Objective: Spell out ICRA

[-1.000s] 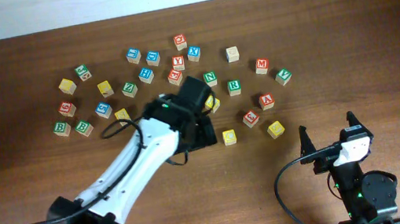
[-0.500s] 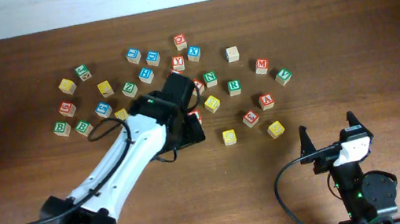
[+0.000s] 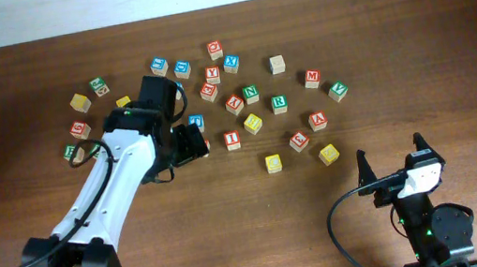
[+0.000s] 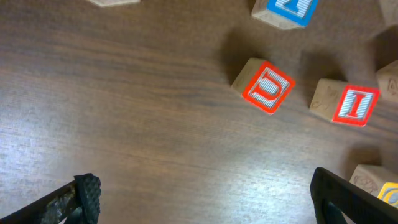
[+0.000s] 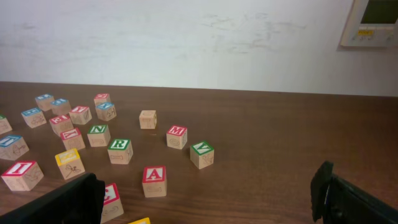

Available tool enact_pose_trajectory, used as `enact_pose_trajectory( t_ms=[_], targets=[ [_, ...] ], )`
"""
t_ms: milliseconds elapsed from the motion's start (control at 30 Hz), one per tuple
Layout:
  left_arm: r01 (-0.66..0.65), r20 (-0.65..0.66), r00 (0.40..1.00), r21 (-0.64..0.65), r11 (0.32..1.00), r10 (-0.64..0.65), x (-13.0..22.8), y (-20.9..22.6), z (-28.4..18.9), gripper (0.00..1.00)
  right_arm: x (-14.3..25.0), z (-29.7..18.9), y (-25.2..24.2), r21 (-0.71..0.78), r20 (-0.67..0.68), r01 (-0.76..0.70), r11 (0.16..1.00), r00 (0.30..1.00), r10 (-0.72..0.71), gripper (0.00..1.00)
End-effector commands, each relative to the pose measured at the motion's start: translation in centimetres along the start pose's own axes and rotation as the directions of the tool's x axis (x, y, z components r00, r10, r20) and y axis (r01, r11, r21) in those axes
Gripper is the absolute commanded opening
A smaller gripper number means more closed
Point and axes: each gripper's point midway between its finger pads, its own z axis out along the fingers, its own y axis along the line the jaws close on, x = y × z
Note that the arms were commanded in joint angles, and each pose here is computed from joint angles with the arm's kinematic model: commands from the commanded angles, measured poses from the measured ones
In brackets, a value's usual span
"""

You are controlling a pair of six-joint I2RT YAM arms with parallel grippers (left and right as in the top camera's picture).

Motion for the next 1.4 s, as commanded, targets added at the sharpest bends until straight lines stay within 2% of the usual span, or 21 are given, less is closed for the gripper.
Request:
enact_pose_trajectory(
  t_ms=[0,100,167,267,300,333,367,433,533,633,767,867,933,1067,1167,1300,1367],
  targets=[
    [-0.017,0.006,1.000,-0.006,1.000,0.018,-0.5,-0.2,0.6,0.99,0.2,0.0,-0.1,0.004,-0.004,-0.002,1.000,1.000,0.002,0.98],
    [-0.017,0.021,1.000,-0.034,0.999,0.018,-0.9,0.2,1.0,1.00,0.2,0.0,-0.1,0.004,-0.004,-0.002,1.000,1.000,0.002,0.98],
    [-0.013,0.066,0.998,-0.104,0.994,0.020,-1.8,1.4,1.1,0.99,0.2,0.0,-0.1,0.004,-0.004,-0.002,1.000,1.000,0.002,0.98],
    [-0.011,0.074,0.997,-0.117,0.993,0.020,-1.9,1.6,1.0,0.99,0.2,0.0,-0.1,0.004,-0.004,-0.002,1.000,1.000,0.002,0.98],
    [-0.011,0.072,0.997,-0.106,0.994,0.019,-1.9,1.4,1.1,0.96,0.2,0.0,-0.1,0.004,-0.004,-0.002,1.000,1.000,0.002,0.98],
    [-0.012,0.067,0.998,-0.089,0.996,0.018,-1.9,1.1,1.1,0.86,0.2,0.0,-0.1,0.004,-0.004,-0.002,1.000,1.000,0.002,0.98],
    [-0.015,0.054,0.998,-0.059,0.998,0.018,-1.6,0.5,1.2,0.84,0.2,0.0,-0.1,0.004,-0.004,-0.002,1.000,1.000,0.002,0.98],
    [-0.020,0.009,1.000,0.031,0.999,0.019,-0.9,-1.0,1.2,0.88,0.2,0.0,-0.1,0.004,-0.004,-0.002,1.000,1.000,0.002,0.98],
    [-0.100,0.006,0.995,0.105,0.989,0.099,-0.8,-2.4,1.1,1.00,0.2,0.0,-0.1,0.004,-0.004,-0.002,1.000,1.000,0.002,0.98],
    [-0.111,0.017,0.994,0.112,0.987,0.110,-1.1,-2.6,1.1,0.99,0.2,0.0,-0.1,0.004,-0.004,-0.002,1.000,1.000,0.002,0.98],
    [-0.202,0.029,0.979,0.120,0.972,0.200,-1.1,-2.8,1.1,0.99,0.2,0.0,-0.1,0.004,-0.004,-0.002,1.000,1.000,0.002,0.98],
    [-0.325,0.029,0.945,0.201,0.924,0.326,-0.4,-4.1,0.9,0.99,0.2,0.0,-0.1,0.004,-0.004,-0.002,1.000,1.000,0.002,0.98],
    [-0.354,0.035,0.933,0.274,0.894,0.359,0.0,-5.3,0.6,0.99,0.2,0.0,-0.1,0.004,-0.004,-0.002,1.000,1.000,0.002,0.98],
    [-0.354,0.048,0.934,0.272,0.895,0.355,-0.3,-5.4,0.5,0.99,0.2,0.0,-0.1,0.004,-0.004,-0.002,1.000,1.000,0.002,0.98],
    [-0.163,0.014,0.987,0.193,0.968,0.163,-0.8,-4.1,0.9,0.99,0.2,0.0,-0.1,0.004,-0.004,-0.002,1.000,1.000,0.002,0.98],
    [-0.200,0.012,0.979,0.197,0.960,0.201,0.2,-5.4,0.9,1.00,0.2,0.0,-0.1,0.004,-0.004,-0.002,1.000,1.000,0.002,0.98],
    [-0.249,0.035,0.968,0.145,0.958,0.247,0.8,-6.1,1.0,0.99,0.2,0.0,-0.1,0.004,-0.004,-0.002,1.000,1.000,0.002,0.98]
  ],
)
